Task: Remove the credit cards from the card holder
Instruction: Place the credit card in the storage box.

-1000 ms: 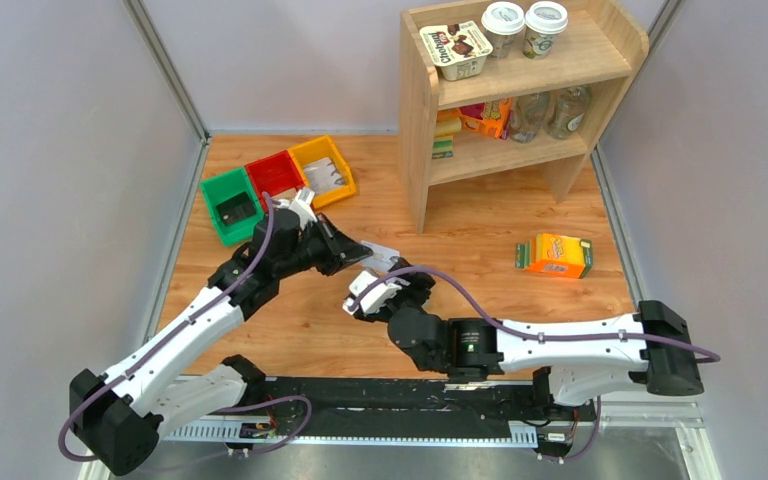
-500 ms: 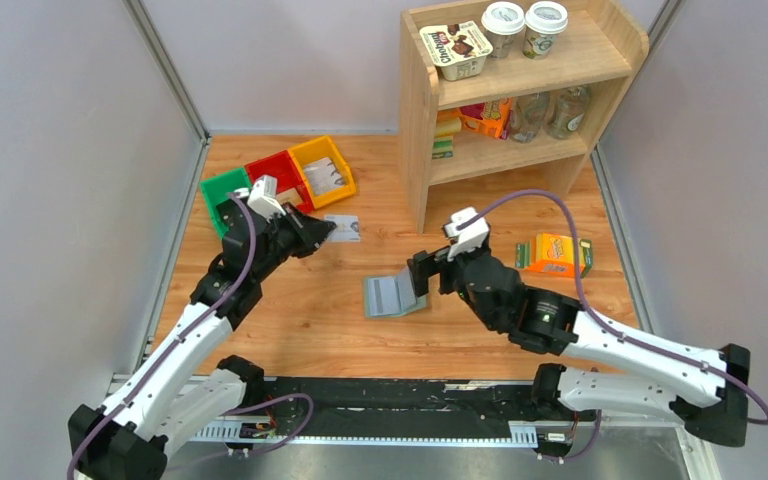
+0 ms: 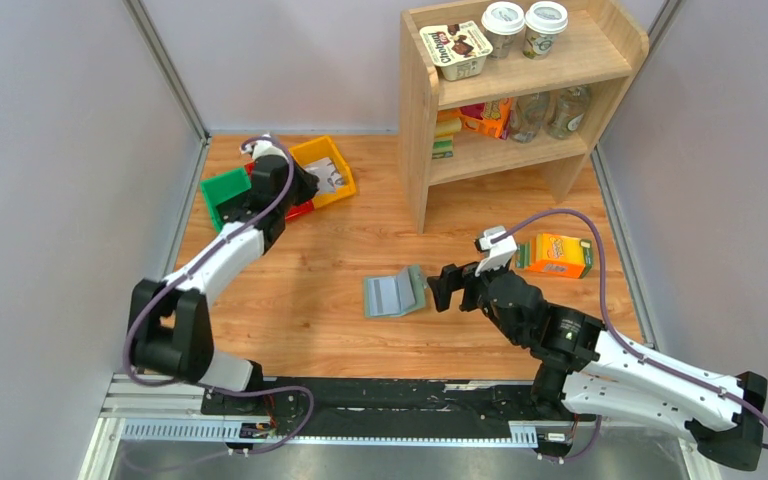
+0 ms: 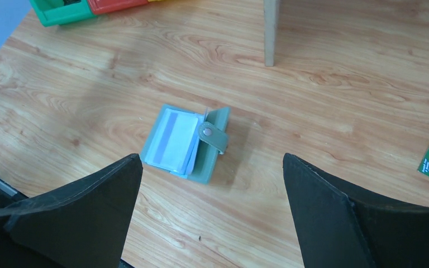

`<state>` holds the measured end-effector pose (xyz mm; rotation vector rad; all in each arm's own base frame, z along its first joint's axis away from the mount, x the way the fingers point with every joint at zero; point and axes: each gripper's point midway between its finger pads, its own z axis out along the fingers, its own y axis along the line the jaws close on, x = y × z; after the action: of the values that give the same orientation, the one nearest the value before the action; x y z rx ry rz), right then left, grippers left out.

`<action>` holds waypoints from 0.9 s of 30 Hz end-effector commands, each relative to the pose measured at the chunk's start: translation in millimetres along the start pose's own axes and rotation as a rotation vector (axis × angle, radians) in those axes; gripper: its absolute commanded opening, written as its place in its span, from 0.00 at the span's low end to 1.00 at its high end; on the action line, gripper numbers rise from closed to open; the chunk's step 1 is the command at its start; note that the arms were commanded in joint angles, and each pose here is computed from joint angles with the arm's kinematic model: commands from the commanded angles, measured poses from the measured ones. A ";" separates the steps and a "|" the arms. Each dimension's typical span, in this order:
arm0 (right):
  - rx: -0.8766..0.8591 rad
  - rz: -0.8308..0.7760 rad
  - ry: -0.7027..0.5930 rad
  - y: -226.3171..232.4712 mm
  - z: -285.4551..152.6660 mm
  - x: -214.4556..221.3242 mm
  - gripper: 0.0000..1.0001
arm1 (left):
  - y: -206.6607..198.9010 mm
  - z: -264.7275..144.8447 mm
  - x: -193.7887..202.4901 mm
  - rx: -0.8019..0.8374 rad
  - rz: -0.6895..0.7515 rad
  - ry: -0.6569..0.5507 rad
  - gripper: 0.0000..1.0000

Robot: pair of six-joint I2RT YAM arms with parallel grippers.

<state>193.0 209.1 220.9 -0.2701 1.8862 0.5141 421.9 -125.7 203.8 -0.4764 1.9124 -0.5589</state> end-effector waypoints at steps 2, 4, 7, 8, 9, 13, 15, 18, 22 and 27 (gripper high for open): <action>0.031 0.030 -0.027 -10.8 -3.0 1.4 1.00 | 9.6 61.7 -38.3 -0.059 -0.003 -0.091 0.00; 0.036 0.026 -0.030 -13.3 -3.7 2.9 1.00 | 17.5 84.0 -34.6 -0.092 -0.007 -0.070 0.00; 0.048 0.020 -0.038 -17.3 -3.6 4.6 1.00 | 25.7 117.3 -31.1 -0.136 0.003 -0.048 0.00; 0.048 0.019 -0.040 -17.5 -3.6 4.9 1.00 | 30.2 123.9 -24.4 -0.149 0.004 -0.026 0.00; 0.048 0.019 -0.044 -18.0 -3.4 4.8 1.00 | 27.6 133.7 -26.1 -0.143 0.005 -0.026 0.00; 0.050 0.016 -0.047 -19.7 -1.6 6.3 1.00 | 32.4 157.6 -13.3 -0.148 -0.012 0.014 0.00; 0.050 0.015 -0.046 -19.8 -0.3 6.7 1.00 | 33.0 165.3 -7.2 -0.146 -0.016 0.033 0.00; 0.050 0.011 -0.039 -19.4 1.8 8.2 1.00 | 35.3 170.5 5.2 -0.145 -0.028 0.077 0.04; 0.049 0.012 -0.036 -18.7 2.5 6.9 1.00 | 40.8 171.2 10.2 -0.168 -0.032 0.098 0.21; 0.060 0.016 -0.026 -20.1 0.8 5.5 1.00 | 53.1 152.3 9.3 -0.256 -0.018 0.138 0.47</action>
<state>196.6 191.8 197.4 -0.2427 1.9050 0.4533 556.4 -123.1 88.2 -0.6125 2.1343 -0.4020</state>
